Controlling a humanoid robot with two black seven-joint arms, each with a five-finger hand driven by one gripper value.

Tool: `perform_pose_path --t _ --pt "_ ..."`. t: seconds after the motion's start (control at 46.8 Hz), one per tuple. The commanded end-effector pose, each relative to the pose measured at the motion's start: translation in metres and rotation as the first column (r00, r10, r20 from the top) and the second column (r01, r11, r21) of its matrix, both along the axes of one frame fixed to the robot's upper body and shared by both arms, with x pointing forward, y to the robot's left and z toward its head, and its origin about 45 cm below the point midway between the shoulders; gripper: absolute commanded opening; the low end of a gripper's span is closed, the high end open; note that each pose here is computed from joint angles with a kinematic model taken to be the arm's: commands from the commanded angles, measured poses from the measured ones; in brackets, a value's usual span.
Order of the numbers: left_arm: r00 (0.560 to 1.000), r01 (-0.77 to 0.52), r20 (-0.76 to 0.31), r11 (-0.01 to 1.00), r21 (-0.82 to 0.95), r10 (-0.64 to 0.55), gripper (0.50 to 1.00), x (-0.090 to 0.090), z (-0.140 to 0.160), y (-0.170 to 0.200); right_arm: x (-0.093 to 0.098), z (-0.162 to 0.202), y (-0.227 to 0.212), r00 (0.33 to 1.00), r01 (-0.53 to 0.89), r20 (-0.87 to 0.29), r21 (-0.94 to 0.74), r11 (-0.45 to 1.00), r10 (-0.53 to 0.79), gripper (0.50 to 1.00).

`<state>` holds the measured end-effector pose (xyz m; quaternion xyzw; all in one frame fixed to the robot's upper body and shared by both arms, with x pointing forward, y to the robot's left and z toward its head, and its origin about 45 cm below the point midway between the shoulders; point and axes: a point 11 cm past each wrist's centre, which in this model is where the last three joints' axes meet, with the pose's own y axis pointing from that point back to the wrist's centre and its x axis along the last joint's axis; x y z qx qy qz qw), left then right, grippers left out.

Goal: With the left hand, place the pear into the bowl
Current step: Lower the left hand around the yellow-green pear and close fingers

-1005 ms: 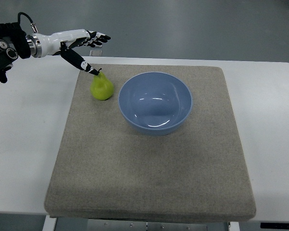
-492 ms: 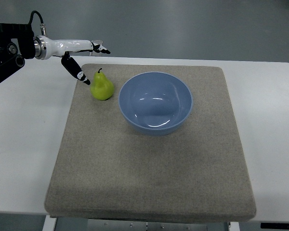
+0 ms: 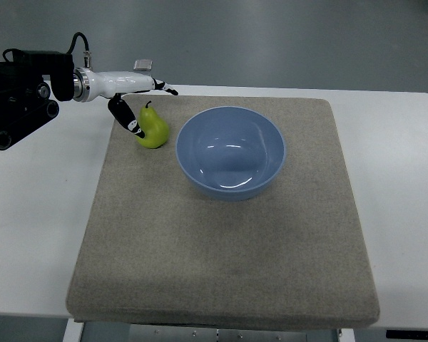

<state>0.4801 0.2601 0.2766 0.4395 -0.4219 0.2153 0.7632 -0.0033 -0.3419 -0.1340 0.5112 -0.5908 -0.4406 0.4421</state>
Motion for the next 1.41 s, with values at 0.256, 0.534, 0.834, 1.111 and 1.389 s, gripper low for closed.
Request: perform_pose_path --t 0.256,0.534,0.834,1.111,1.389 --pt "1.000 -0.027 -0.013 1.000 -0.013 0.027 0.990 -0.002 -0.014 0.006 0.000 0.000 0.000 1.000 0.000 0.000 0.001 1.000 0.000 0.926" --pt "0.999 -0.047 0.002 0.999 -0.017 0.047 0.984 -0.001 -0.017 0.011 0.000 0.000 0.000 1.000 0.000 0.000 0.000 1.000 0.000 0.926" --pt "0.999 -0.038 -0.023 0.999 -0.025 0.037 0.984 -0.006 -0.035 0.002 0.000 0.000 0.000 1.000 0.000 0.000 0.000 1.000 0.000 0.926" --pt "0.999 -0.036 -0.024 0.999 -0.020 0.036 0.855 -0.006 -0.035 0.002 0.000 0.000 0.000 1.000 0.000 0.000 0.001 1.000 0.000 0.926" --pt "0.999 -0.033 -0.018 0.999 -0.021 0.032 0.500 -0.005 -0.032 0.000 0.000 0.000 0.000 1.000 0.000 0.000 0.000 1.000 0.000 0.926"
